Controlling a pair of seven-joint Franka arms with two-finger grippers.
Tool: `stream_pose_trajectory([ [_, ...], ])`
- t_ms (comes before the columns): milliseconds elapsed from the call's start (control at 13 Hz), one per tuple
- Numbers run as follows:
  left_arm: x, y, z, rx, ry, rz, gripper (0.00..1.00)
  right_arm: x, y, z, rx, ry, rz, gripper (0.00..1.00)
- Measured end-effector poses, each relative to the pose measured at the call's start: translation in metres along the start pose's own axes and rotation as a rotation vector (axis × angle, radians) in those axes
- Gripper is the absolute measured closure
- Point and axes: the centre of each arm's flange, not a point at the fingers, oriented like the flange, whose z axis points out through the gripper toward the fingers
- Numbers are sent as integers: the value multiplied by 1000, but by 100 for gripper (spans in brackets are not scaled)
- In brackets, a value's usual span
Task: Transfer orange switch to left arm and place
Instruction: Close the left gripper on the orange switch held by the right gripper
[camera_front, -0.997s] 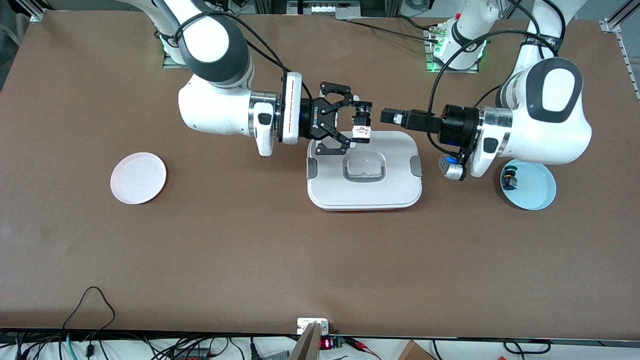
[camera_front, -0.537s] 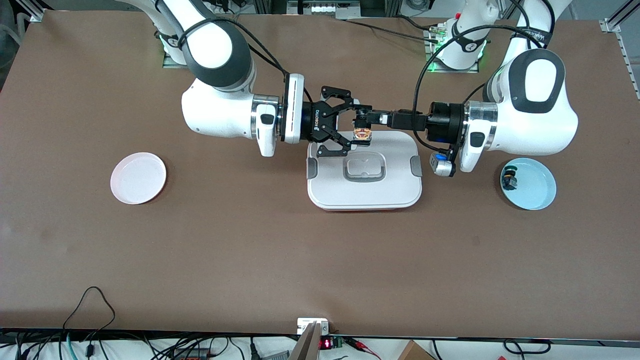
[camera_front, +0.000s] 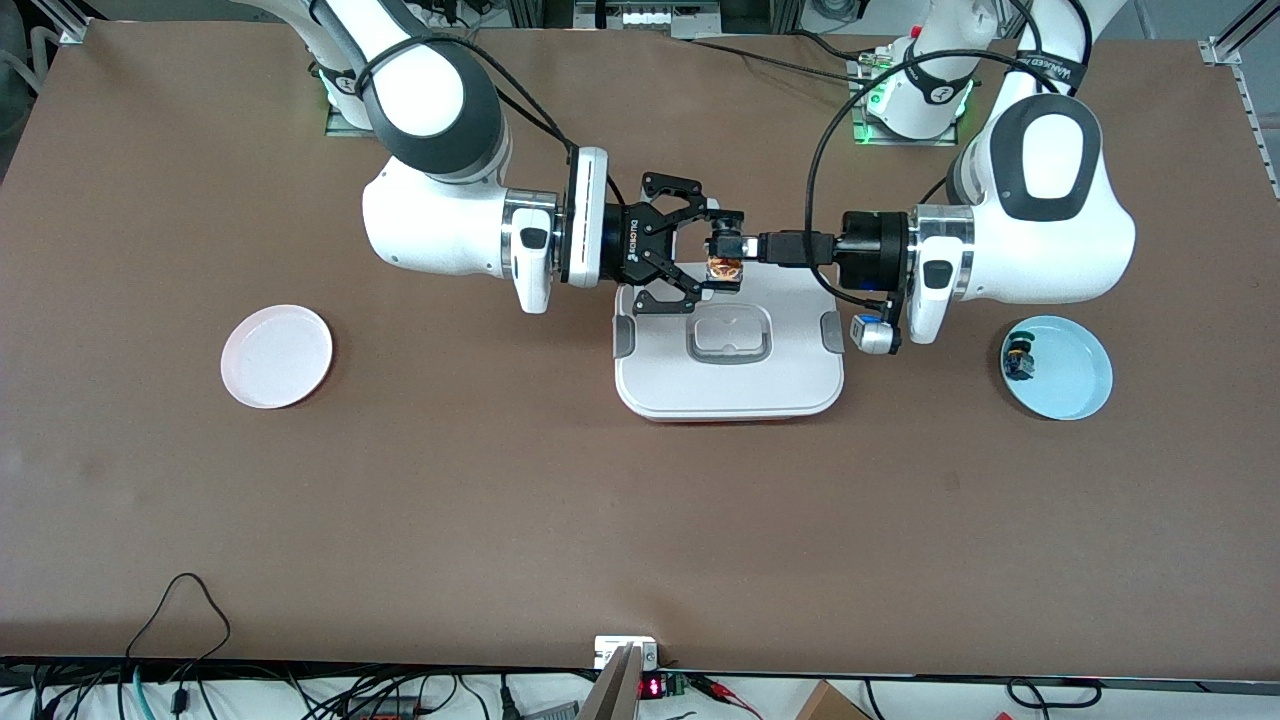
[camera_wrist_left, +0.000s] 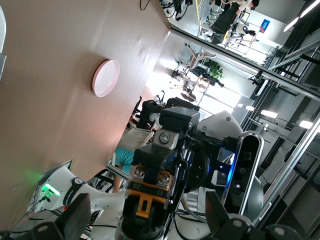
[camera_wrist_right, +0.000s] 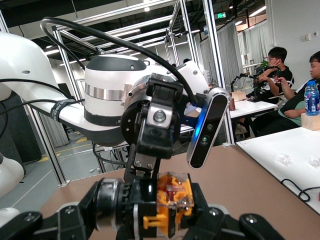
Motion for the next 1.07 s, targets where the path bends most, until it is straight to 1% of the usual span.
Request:
stream_pose_trajectory([
  [153, 1, -1, 0, -12, 3, 44, 0, 0, 1, -1, -2, 0, -1, 28],
  [307, 2, -2, -1, -13, 5, 57, 0, 0, 1, -1, -3, 0, -1, 28],
  [537, 3, -2, -2, -14, 7, 70, 4, 0, 1, -1, -2, -1, -2, 28],
  [843, 3, -2, -3, -14, 10, 72, 49, 0, 1, -1, -4, -2, -3, 28],
  [920, 4, -2, -3, -14, 12, 71, 58, 0, 2, -2, -5, -2, -3, 28],
  [997, 5, -2, -4, -19, 12, 81, 65, 0, 2, -2, -7, 4, 2, 28],
  [1073, 5, -3, -4, -19, 12, 83, 65, 0, 2, -2, -7, 4, 2, 28],
])
